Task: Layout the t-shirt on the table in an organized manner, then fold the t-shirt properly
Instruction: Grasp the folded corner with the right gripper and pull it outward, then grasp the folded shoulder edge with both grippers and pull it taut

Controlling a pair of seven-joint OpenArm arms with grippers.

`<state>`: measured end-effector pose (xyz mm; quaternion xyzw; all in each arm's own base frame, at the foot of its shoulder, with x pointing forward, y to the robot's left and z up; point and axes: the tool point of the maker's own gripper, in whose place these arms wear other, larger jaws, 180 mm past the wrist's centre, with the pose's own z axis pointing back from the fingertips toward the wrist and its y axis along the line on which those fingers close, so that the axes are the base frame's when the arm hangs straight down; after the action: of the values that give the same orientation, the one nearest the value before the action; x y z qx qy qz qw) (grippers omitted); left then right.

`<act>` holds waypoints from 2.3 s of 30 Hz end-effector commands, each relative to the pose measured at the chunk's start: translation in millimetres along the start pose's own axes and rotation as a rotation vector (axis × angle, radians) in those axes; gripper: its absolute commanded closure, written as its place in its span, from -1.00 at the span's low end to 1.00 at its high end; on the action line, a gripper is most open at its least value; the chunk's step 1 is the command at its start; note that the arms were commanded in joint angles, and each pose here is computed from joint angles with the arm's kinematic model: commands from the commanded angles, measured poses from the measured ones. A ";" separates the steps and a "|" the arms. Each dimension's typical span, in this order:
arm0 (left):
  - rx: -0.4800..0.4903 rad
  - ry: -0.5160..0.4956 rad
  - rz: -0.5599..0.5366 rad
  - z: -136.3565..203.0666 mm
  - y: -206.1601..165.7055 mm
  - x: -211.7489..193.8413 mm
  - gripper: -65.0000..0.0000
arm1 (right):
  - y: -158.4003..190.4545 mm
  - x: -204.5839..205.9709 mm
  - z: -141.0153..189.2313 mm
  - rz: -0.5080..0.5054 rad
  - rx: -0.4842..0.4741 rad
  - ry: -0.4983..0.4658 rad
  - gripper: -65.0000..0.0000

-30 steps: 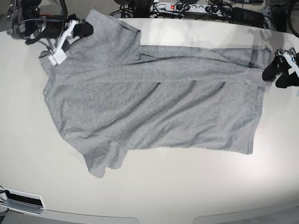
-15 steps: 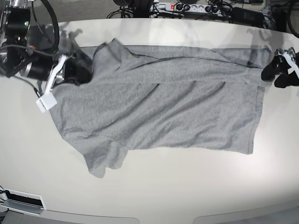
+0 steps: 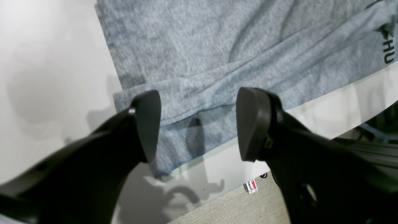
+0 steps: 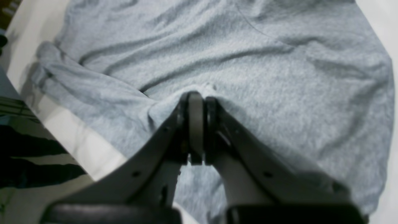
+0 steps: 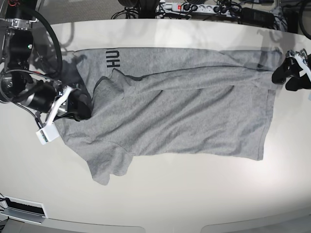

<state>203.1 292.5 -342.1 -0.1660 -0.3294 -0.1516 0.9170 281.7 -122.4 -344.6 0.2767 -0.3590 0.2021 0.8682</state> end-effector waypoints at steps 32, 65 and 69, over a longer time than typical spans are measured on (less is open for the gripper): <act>0.059 0.016 -0.051 7.6 14.5 7.7 -0.19 | -81.4 -60.9 40.7 -0.012 -0.301 0.318 -0.24; 0.028 0.190 -0.404 -59.3 -24.8 -43.0 1.00 | -43.8 -116.4 -4.7 0.181 -0.332 0.363 1.00; 0.025 0.221 -0.387 -62.6 -19.4 -61.3 1.00 | -45.7 -146.6 -9.8 0.135 -0.286 0.412 1.00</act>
<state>177.2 257.5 -432.0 -0.0745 -0.2411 -0.3336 0.9083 210.7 -166.5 -476.4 0.0944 -0.2166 0.2557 0.9374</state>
